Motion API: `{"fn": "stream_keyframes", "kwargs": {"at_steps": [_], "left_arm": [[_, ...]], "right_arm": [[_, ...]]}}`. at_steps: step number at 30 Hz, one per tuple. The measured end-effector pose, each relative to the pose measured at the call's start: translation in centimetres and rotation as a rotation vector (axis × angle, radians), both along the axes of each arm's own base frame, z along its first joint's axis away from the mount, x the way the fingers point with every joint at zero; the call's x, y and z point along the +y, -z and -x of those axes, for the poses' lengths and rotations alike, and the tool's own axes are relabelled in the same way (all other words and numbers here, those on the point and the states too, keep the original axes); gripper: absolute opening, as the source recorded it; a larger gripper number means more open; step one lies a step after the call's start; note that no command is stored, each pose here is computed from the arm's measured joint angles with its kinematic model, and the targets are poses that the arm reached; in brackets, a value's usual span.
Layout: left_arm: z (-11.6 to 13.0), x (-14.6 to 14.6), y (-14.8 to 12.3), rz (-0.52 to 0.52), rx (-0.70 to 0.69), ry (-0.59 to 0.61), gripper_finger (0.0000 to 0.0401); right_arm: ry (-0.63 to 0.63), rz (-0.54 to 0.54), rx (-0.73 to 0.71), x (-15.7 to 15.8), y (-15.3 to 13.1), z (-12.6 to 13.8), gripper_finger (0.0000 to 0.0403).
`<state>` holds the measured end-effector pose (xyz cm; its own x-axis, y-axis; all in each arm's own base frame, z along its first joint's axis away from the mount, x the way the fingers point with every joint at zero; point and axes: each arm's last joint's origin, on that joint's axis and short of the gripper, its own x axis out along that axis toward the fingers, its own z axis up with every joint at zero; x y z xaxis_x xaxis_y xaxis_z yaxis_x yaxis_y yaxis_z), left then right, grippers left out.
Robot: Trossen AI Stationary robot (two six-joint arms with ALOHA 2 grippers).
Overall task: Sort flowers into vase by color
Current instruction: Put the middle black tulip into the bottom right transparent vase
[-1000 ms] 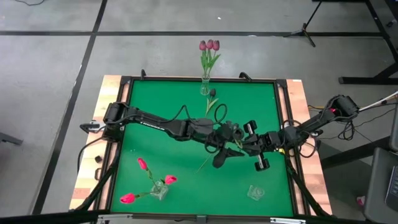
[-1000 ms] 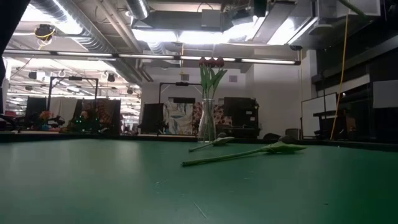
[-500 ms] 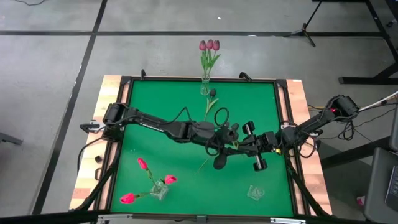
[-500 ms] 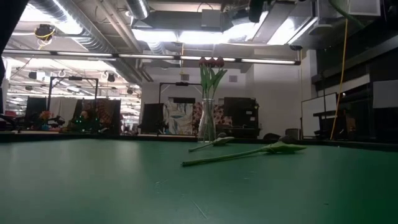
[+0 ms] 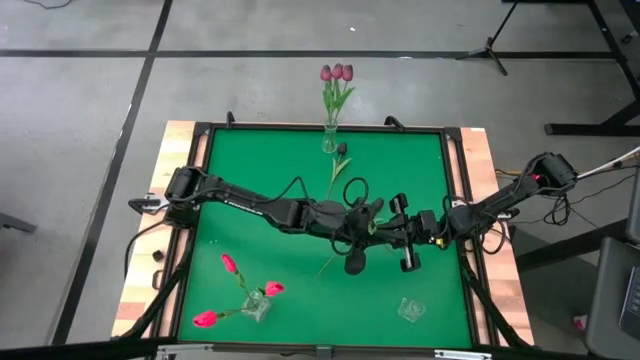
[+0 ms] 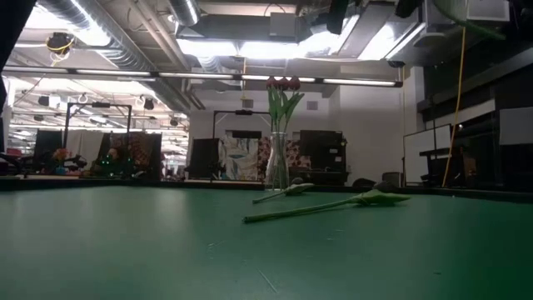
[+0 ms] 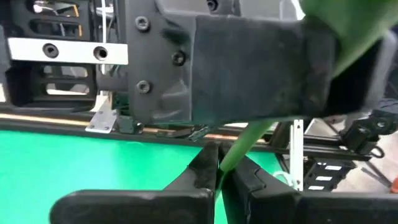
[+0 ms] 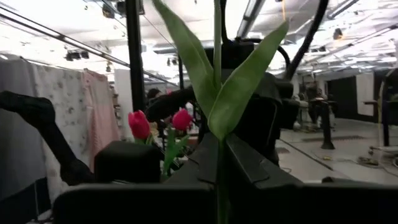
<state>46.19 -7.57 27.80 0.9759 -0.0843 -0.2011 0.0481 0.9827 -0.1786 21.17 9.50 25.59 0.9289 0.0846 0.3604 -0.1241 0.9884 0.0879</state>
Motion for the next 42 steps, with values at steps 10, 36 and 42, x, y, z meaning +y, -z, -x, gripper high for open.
{"fn": "stream_keyframes", "kwargs": {"at_steps": [10, 36, 42], "left_arm": [[0.4, -0.5, 0.6, -0.024, 0.077, -0.063, 0.0002], [1.3, 0.8, 3.0, 0.010, 0.353, -0.127, 0.0000], [1.4, 0.3, 3.0, 0.012, 0.358, -0.106, 0.0000]], "right_arm": [[0.077, 0.025, 0.091, -0.6, -0.3, 0.8, 0.0040], [0.039, 0.084, 0.588, -1.2, -0.3, 2.0, 0.0177], [0.048, 0.113, 0.636, -0.7, 0.1, 1.0, 0.0177]]}}
